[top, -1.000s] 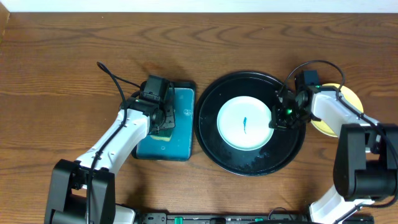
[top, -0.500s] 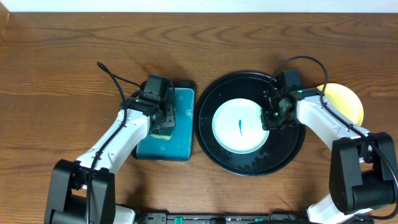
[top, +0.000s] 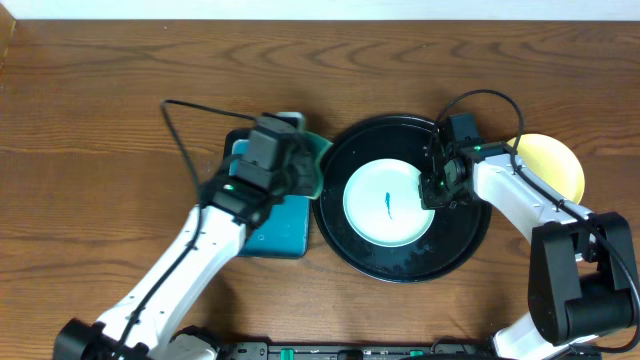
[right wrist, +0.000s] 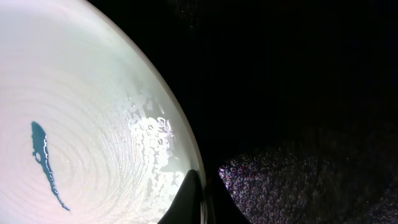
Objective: Clean dirty plates on tray and stack at the side
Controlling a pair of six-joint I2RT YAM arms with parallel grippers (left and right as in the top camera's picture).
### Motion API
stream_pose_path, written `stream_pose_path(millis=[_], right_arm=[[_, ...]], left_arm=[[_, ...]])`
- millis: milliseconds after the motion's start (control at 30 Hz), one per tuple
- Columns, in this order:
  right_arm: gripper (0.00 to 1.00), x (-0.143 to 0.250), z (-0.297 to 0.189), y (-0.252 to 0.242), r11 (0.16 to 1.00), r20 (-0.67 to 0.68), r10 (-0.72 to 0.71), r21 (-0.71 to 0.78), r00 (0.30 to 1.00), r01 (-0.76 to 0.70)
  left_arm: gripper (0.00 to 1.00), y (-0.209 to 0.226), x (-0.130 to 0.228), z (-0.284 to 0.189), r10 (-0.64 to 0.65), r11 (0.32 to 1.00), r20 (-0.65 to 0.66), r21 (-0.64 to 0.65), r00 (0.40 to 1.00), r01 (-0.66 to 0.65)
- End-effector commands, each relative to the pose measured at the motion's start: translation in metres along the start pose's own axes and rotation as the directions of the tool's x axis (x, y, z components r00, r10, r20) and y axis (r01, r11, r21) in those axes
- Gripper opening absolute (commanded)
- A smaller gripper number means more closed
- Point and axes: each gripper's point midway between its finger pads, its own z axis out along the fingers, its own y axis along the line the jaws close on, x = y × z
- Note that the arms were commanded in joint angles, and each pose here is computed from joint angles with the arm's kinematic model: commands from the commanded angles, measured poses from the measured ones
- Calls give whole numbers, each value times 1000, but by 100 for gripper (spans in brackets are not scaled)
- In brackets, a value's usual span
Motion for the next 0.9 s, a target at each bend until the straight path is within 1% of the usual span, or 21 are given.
stream_pose_path(millis=[0,167,200,300,367,500,600,767,867], right_arm=[[1,0,-2,-4,999,10,5,33,1000,-5],[1,1,-2,0,1000,6,5,7,1000,-5],[1,1,-2,0,1000,5,5,8,1000,-5],[1,1,-2,0,1000,5,5,8,1000,-5],[1,1,-2,0,1000,6,5,8,1000,-5],[1,2,-2,0,1000,5,5,8,1000,-5],[1,2,-2,0,1000,4,5,9,1000,-5],[1,1,-2,0,1000,5,5,8,1000,-5],[1,1,-2,0,1000,7,4,8,1000,-4]], left_arm=[[7,-33,8,17,19,997,-19,73,1000,-17],[8,-70,23,45,57,988,-25,143,998,-53],[7,-82,30,54,78,984,-31,165,996,-72],[7,-99,41,66,113,975,-32,197,993,-104],[8,-102,44,70,122,974,-30,194,992,-114],[7,-82,37,72,114,989,-2,91,994,-113],[7,-66,27,63,140,990,20,29,990,-141],[7,-25,0,28,170,981,70,-106,983,-162],[7,2,-12,6,156,973,91,-183,984,-138]])
